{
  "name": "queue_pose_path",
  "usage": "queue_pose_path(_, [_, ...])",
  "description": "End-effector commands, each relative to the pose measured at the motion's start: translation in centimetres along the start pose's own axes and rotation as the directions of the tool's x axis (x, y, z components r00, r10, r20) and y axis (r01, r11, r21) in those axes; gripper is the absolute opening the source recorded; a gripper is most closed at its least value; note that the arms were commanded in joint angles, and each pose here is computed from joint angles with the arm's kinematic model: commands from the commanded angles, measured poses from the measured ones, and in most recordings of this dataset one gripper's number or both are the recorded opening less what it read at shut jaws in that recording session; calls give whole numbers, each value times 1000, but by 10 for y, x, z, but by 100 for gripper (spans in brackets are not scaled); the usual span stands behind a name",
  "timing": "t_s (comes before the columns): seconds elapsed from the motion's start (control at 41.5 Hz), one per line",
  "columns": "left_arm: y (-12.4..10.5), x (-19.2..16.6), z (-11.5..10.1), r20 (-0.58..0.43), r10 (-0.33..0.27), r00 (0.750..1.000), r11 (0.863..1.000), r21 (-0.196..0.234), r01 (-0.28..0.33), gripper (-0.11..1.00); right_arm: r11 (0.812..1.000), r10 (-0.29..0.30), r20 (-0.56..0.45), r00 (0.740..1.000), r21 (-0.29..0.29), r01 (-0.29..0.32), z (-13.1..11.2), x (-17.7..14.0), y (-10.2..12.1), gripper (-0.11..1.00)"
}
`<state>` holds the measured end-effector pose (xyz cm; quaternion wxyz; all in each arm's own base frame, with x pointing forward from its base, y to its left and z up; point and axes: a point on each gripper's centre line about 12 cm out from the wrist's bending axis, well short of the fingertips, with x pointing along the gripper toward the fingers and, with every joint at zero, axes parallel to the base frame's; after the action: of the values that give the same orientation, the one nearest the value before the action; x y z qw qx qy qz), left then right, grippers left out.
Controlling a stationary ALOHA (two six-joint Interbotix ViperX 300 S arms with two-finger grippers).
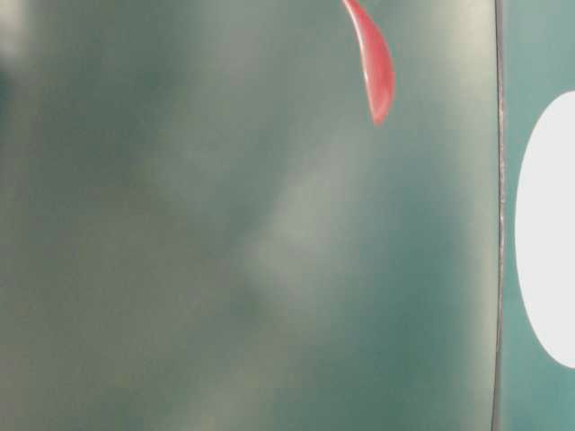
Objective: Scoop the yellow hexagonal prism block from the bowl with a spoon using the right arm.
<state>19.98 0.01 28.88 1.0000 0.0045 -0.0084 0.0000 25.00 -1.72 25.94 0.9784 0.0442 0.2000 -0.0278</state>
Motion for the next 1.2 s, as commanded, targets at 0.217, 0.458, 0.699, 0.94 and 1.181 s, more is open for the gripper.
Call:
queue_pose_path(0.217, [0, 2, 11, 31, 0, 1000, 1000, 5, 0, 13, 1000, 3, -66, 998, -12, -4, 21, 23, -3, 24])
queue_pose_path(0.458, [0, 2, 11, 29, 0, 1000, 1000, 3, 0, 13, 1000, 7, -169, 986, 6, -6, 26, 47, -11, 24])
queue_pose_path(0.699, [0, 2, 11, 29, 0, 1000, 1000, 5, 0, 13, 999, 38, -307, 951, 19, -34, 24, 76, -14, 24])
queue_pose_path(0.94, [0, 2, 10, 26, 0, 1000, 1000, 5, 0, 13, 998, 67, -416, 907, 15, -67, 23, 102, -14, 24])
queue_pose_path(1.181, [0, 2, 10, 25, 0, 1000, 1000, 5, 0, 13, 997, 75, -466, 882, 16, -76, 18, 122, -15, 24])
